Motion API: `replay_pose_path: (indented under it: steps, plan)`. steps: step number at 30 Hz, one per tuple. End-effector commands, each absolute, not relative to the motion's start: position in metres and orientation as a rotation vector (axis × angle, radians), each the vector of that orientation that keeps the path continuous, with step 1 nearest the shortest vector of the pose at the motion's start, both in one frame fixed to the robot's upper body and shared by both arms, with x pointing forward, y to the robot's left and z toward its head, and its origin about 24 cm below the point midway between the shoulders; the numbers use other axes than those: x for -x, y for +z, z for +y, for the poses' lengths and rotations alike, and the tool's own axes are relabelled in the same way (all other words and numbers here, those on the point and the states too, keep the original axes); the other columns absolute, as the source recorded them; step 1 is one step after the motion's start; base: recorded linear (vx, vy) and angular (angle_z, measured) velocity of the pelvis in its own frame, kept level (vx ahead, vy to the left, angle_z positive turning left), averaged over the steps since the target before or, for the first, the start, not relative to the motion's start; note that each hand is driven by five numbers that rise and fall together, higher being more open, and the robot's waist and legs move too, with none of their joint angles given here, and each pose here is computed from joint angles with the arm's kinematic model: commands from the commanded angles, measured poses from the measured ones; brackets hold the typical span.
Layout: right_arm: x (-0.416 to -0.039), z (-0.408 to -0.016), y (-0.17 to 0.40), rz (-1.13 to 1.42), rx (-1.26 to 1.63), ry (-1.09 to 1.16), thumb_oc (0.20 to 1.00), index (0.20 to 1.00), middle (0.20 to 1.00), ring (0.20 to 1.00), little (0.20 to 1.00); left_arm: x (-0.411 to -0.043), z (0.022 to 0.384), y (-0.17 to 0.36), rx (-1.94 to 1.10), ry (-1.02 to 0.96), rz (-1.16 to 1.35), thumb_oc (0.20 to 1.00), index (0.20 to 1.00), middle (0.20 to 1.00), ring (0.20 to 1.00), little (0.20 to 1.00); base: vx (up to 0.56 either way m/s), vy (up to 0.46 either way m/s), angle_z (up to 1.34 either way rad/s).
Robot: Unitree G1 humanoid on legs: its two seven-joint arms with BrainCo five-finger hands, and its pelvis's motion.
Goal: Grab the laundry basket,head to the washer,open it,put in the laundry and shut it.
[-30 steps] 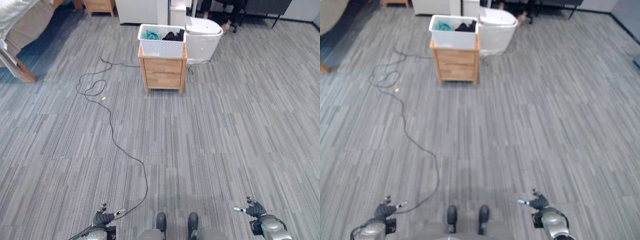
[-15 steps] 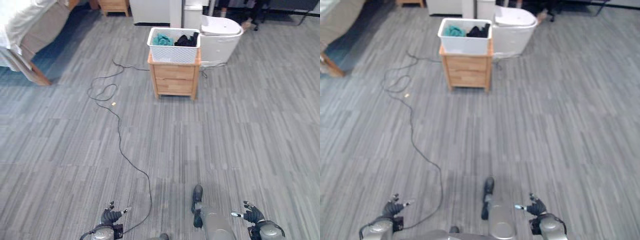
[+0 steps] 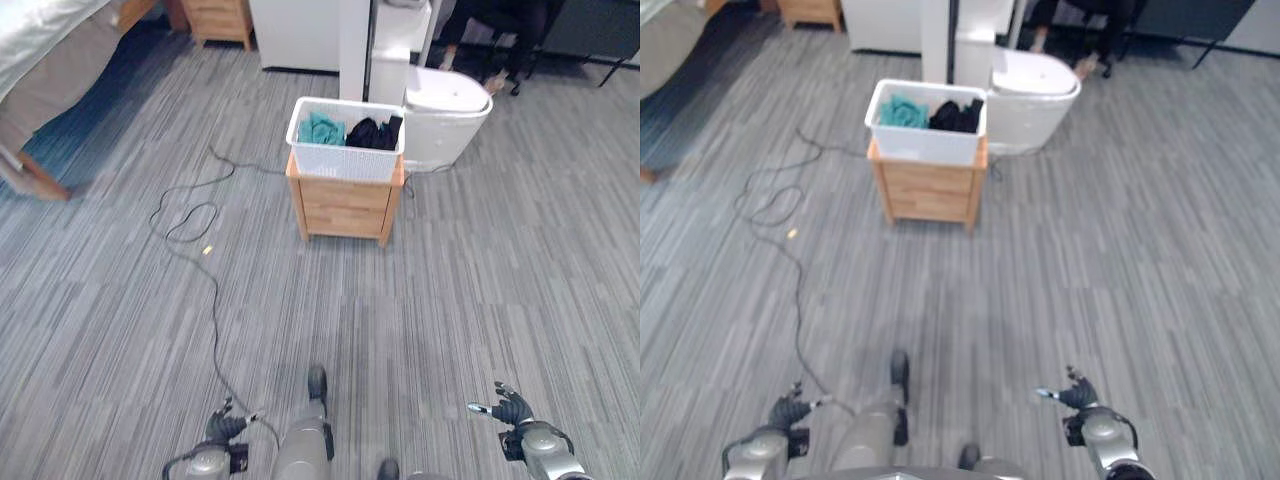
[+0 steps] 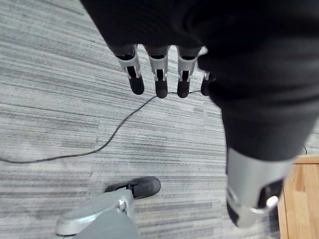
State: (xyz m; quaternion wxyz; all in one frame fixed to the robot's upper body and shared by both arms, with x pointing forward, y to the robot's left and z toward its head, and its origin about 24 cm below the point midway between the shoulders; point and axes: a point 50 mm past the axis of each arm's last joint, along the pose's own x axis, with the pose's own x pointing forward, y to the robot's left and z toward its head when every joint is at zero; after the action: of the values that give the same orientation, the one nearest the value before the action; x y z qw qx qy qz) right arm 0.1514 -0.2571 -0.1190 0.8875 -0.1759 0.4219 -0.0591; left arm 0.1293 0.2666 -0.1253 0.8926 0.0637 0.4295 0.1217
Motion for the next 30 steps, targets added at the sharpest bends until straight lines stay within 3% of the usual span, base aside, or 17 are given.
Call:
replay_pose_path:
  steps: [1, 13, 24, 30]
  plan:
    - [-0.183, -0.249, -0.104, 0.758, 0.365, -0.089, 1.000, 1.000, 1.000, 1.000, 1.000, -0.146, 0.281, -0.111, -0.219, 0.249, 0.821, 1.000, 1.000, 1.000, 1.000, 1.000, 0.37, 0.284, -0.49]
    - [-0.191, -0.240, -0.101, 0.740, 0.360, -0.062, 1.000, 1.000, 1.000, 1.000, 1.000, -0.147, 0.288, -0.110, -0.196, 0.302, 0.827, 1.000, 1.000, 1.000, 1.000, 1.000, 0.29, 0.099, 0.00]
    - [-0.178, -0.254, -0.101, 0.756, 0.373, -0.080, 1.000, 1.000, 1.000, 1.000, 1.000, -0.135, 0.277, -0.120, -0.168, 0.285, 0.864, 1.000, 1.000, 1.000, 1.000, 1.000, 0.45, -0.205, 0.49]
    - [-0.179, -0.270, -0.096, 0.754, 0.392, -0.141, 1.000, 1.000, 1.000, 1.000, 1.000, -0.150, 0.262, -0.120, -0.165, 0.229, 0.839, 1.000, 1.000, 1.000, 1.000, 1.000, 0.25, -0.137, -0.32]
